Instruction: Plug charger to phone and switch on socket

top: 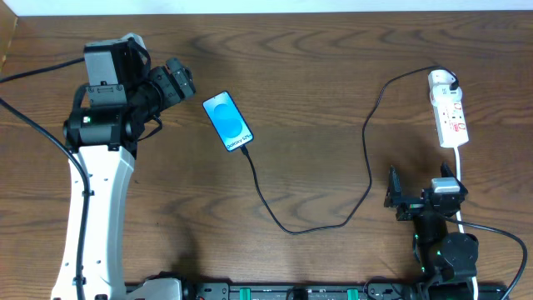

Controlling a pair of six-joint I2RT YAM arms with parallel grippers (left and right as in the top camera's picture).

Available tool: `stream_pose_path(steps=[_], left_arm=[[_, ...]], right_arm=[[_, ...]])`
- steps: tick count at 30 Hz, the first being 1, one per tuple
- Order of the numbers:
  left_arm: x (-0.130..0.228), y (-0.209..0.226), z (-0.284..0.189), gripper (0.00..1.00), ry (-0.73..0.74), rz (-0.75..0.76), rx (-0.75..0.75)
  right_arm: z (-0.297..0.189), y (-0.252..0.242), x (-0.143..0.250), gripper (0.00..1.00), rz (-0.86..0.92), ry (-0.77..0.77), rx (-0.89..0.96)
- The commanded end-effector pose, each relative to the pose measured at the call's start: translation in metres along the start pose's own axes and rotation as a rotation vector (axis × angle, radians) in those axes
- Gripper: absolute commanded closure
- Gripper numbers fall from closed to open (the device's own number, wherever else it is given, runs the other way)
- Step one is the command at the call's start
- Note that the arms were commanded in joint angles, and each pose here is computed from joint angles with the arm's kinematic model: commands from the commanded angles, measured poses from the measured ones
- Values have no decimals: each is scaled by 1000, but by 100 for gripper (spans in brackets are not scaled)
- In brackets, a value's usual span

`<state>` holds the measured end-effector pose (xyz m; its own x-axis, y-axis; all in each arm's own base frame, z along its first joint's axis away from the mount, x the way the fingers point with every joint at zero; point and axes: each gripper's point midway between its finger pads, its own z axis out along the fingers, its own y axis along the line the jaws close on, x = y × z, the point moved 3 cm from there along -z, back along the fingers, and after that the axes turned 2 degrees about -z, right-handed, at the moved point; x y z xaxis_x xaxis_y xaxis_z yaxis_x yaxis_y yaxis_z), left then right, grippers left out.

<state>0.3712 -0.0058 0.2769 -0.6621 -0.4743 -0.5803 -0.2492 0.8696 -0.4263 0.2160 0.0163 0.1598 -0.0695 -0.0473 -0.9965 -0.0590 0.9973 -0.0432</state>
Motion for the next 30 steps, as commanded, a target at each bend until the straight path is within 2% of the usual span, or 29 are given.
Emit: stream_pose_path(steps=[1, 17, 30], left_arm=[[-3, 5, -2, 5, -22, 14, -32], [-3, 6, -12, 5, -42, 17, -37], [21, 20, -35, 5, -141, 29, -37]], right_arm=[[0, 0, 0, 1, 15, -1, -3], [0, 0, 0, 1, 15, -1, -3], [0, 0, 0, 1, 15, -1, -3]])
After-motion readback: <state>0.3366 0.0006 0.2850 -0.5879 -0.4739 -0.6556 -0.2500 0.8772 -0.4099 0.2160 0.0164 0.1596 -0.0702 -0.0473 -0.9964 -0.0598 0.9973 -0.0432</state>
